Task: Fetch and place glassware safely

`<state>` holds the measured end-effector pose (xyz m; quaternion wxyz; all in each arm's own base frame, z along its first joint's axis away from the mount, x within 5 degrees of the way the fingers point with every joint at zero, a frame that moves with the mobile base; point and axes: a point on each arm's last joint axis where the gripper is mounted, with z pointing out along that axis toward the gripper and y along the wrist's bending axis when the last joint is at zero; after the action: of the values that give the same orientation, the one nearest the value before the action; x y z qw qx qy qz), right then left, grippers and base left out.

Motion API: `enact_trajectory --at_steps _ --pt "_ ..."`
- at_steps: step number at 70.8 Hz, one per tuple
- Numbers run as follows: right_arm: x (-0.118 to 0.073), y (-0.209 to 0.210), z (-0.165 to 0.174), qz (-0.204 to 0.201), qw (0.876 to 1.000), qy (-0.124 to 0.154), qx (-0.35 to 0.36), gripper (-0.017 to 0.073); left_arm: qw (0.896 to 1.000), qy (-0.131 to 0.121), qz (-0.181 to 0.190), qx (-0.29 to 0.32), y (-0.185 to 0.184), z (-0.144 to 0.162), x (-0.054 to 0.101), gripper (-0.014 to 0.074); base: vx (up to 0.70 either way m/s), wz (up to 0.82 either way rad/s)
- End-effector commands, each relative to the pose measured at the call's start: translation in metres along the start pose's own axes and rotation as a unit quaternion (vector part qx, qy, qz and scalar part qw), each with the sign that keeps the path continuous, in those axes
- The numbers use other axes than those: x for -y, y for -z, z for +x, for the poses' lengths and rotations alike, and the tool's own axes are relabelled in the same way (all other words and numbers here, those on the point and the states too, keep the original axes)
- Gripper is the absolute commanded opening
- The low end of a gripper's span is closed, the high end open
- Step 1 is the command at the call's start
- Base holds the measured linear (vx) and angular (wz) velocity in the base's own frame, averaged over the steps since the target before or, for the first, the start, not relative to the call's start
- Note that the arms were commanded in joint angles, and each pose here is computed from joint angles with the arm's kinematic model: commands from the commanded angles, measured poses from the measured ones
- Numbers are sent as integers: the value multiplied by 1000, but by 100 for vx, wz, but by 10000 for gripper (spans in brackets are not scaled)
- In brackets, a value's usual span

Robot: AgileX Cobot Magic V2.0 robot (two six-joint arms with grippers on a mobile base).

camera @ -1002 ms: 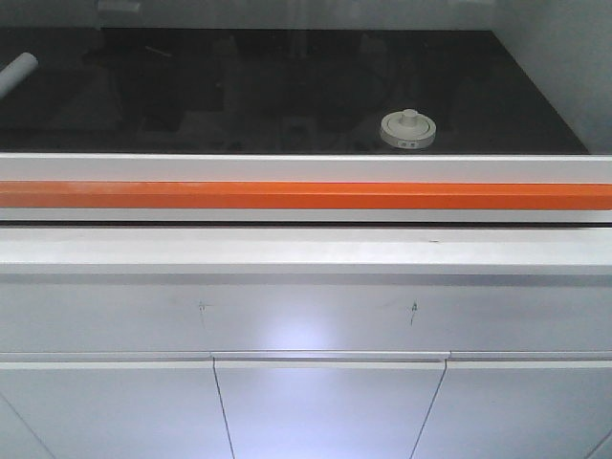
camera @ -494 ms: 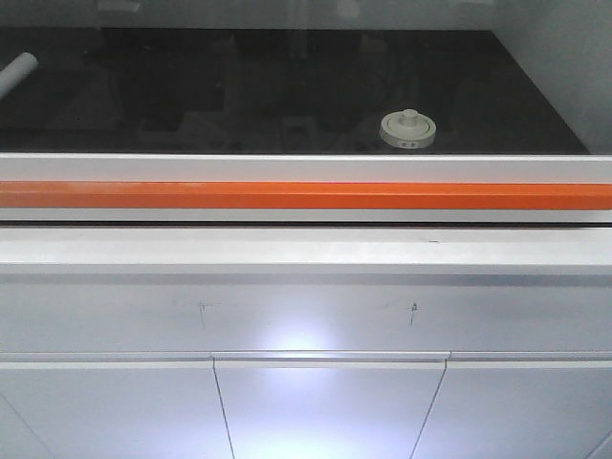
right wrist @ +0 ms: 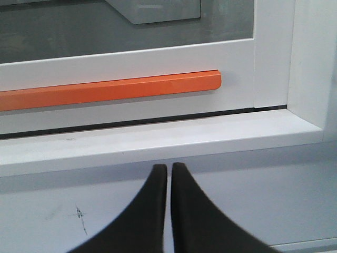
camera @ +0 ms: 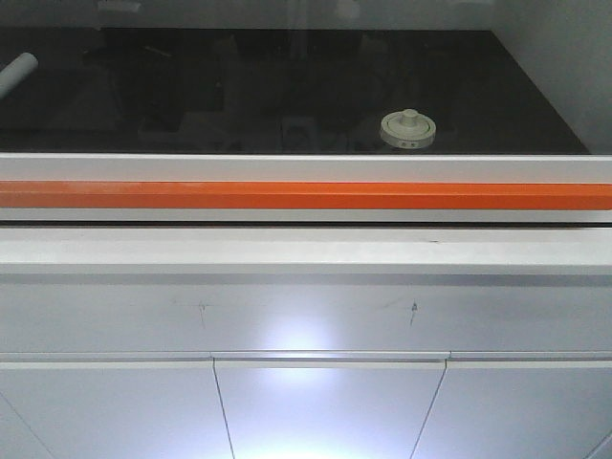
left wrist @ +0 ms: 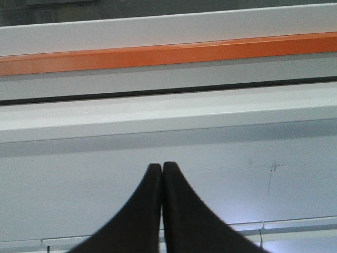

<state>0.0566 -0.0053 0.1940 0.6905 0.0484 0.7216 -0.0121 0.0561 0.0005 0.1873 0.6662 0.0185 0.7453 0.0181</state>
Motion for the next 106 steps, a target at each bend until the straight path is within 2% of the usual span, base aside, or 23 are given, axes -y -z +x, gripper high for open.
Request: enact_trajectory --at_steps 1,32,39,46,49,53,60,65,69,71,76,85,92,100,106 --pt "-1 0 -2 -4 999 10 37 -3 1000 9 5 29 -1 2 1 -7 0 0" --pt "-1 1 -5 -6 999 13 52 -3 998 13 5 67 0 -5 1 -7 0 0" --pt "-2 1 -8 -10 997 14 74 -3 995 18 6 97 1 -11 1 -7 0 0" --pt "-3 2 -14 -15 994 14 103 -3 987 25 8 156 4 -24 1 -7 0 0" --pt "-4 3 -19 -20 991 14 130 -3 981 27 9 191 7 -32 0 -7 0 0" --pt "-5 6 -27 -26 985 18 168 -3 973 43 9 228 11 -45 -1 -7 0 0" --pt "-7 12 -51 -18 975 67 211 -3 966 69 9 250 18 -73 -3 -7 0 0" --pt "-7 17 -75 -10 970 92 226 -3 964 57 7 261 21 -100 -5 -7 0 0" --pt "-8 18 -93 -8 969 92 230 -3 962 38 3 270 22 -123 -5 -7 0 0" --pt "-8 17 -102 -8 969 92 230 -3 963 23 1 268 19 -134 -6 -7 0 0" --pt "-10 13 -128 -9 968 89 236 -3 963 3 -4 271 12 -164 -7 -7 0 0" --pt "-12 -1 -174 -10 968 78 237 -3 960 2 -5 280 -3 -215 -9 -7 0 0" --pt "-13 -18 -204 -9 971 76 225 -3 962 3 -4 272 -20 -240 -10 -7 0 0" --pt "-14 -42 -224 -6 979 76 189 -3 971 6 -3 240 -45 -249 -10 -7 0 0" --pt "-14 -65 -225 -6 985 76 157 -3 980 9 0 201 -66 -242 -10 -7 0 0"
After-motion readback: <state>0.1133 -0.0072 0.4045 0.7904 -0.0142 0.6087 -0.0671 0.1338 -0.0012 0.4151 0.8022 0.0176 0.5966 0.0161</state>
